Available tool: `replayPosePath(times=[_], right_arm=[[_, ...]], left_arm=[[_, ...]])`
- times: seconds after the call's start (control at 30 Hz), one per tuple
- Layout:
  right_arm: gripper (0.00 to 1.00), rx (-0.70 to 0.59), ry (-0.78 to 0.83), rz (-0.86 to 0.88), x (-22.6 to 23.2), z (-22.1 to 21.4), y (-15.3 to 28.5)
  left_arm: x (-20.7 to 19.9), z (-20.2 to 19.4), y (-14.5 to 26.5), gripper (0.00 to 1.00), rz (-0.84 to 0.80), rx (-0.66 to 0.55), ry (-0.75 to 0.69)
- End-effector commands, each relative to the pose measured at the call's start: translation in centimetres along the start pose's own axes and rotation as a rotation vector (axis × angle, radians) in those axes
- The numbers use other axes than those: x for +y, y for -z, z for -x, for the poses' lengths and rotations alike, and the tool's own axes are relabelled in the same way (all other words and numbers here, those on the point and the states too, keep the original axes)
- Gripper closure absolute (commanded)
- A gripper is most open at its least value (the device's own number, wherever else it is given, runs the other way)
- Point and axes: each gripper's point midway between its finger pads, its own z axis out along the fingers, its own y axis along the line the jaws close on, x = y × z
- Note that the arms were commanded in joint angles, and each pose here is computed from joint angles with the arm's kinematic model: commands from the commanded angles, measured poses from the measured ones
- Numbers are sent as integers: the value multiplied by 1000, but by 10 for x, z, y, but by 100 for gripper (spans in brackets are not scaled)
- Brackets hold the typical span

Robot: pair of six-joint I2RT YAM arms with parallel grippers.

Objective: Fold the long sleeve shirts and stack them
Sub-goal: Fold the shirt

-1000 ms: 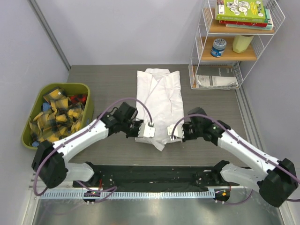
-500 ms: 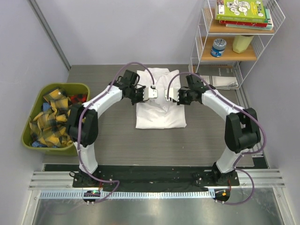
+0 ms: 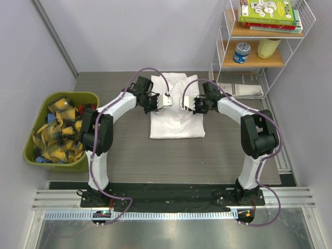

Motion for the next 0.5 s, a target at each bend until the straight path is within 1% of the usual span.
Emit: replayPosePath(times=[0.0, 0.13, 0.2, 0.23, 0.27, 0.3, 0.33, 0.37, 0.4, 0.43, 0.47], right_arm=[[99, -23, 29, -92, -28, 9, 1], [99, -12, 32, -98, -31, 5, -2], [98, 0, 17, -89, -28, -1, -10], [88, 3, 11, -114, -35, -1, -12], [82, 23, -30, -139, -39, -6, -13], [76, 41, -57, -155, -42, -11, -16], [65, 49, -68, -193, -56, -10, -12], [62, 78, -94, -231, -66, -17, -6], [59, 57, -157, -289, -86, -10, 5], [55, 49, -190, -316, -96, -9, 13], [48, 42, -237, -354, -108, -8, 24]], left_arm=[[18, 0, -2, 100, 49, -8, -9], [32, -4, -4, 100, 83, 17, 1], [34, -14, -11, 95, 86, 40, 22], [39, -14, -12, 90, 102, 43, 52], [43, -20, -15, 80, 114, 56, 74], [49, -23, -13, 73, 134, 61, 94], [61, -19, -8, 67, 180, 47, 171], [74, -17, -2, 57, 229, 37, 200], [87, -20, 9, 50, 269, 22, 250], [103, -11, 22, 44, 327, -17, 336], [118, -11, 33, 37, 391, -28, 392]])
